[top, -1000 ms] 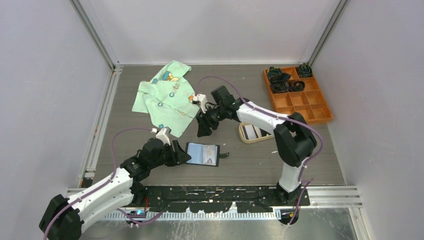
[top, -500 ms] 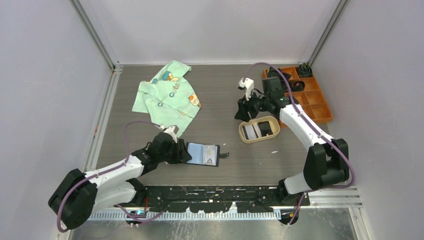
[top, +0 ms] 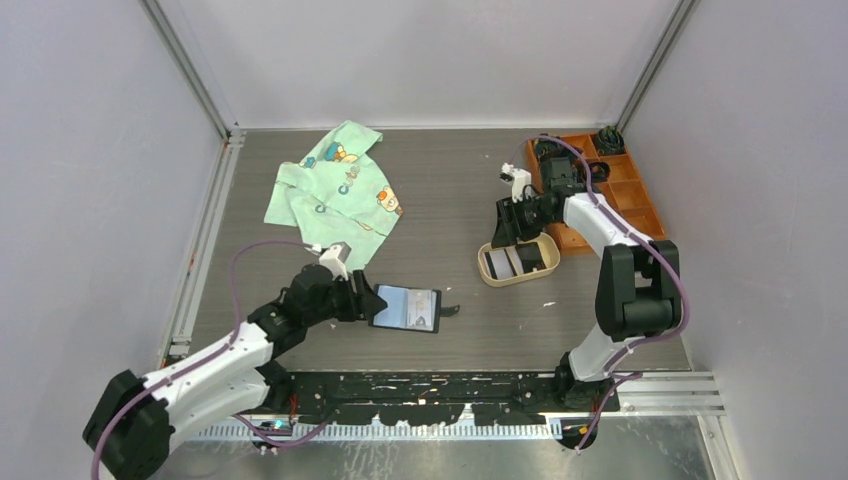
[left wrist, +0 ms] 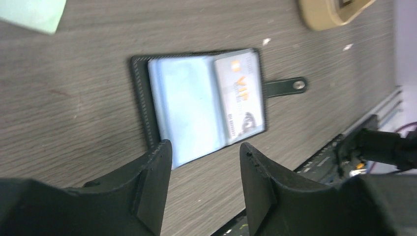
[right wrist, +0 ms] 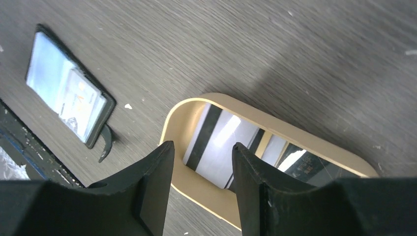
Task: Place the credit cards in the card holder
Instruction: Pick up the credit card from the storage box.
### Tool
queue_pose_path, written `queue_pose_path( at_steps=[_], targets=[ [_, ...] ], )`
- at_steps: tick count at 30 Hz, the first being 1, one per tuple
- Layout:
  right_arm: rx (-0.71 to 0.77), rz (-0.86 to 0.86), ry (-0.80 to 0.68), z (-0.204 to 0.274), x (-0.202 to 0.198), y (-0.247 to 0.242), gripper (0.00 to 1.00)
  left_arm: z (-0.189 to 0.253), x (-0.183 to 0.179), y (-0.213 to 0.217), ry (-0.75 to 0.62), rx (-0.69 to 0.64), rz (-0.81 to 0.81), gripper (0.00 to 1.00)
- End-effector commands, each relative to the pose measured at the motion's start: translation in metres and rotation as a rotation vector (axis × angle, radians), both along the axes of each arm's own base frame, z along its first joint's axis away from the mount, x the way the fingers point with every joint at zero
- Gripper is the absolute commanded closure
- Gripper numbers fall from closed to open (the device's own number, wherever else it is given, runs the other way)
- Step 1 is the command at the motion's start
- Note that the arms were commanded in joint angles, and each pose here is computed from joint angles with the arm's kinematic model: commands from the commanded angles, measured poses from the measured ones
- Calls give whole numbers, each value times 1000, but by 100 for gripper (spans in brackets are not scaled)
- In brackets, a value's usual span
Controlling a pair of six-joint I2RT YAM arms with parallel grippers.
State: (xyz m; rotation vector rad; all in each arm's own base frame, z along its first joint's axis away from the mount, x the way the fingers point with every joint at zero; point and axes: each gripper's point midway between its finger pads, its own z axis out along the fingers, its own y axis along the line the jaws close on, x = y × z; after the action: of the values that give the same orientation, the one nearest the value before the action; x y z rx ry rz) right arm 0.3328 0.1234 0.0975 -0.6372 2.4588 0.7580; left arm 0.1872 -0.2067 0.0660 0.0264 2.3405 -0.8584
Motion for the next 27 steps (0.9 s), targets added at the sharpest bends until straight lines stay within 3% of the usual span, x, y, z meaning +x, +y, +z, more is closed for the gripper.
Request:
queue_pose_path(
  at_steps=[1,13,27],
  targets=[
    [-64,-138,37,-3,10,-19,47,36,5,-2,-126,-83,-3,44],
    [-103,-150,243,-38,-3,-28,47,89,0,-39,-201,-401,-96,36],
    [-34,-125,376,-49,-19,-18,51,83,30,-100,-107,-419,-217,43]
  ],
)
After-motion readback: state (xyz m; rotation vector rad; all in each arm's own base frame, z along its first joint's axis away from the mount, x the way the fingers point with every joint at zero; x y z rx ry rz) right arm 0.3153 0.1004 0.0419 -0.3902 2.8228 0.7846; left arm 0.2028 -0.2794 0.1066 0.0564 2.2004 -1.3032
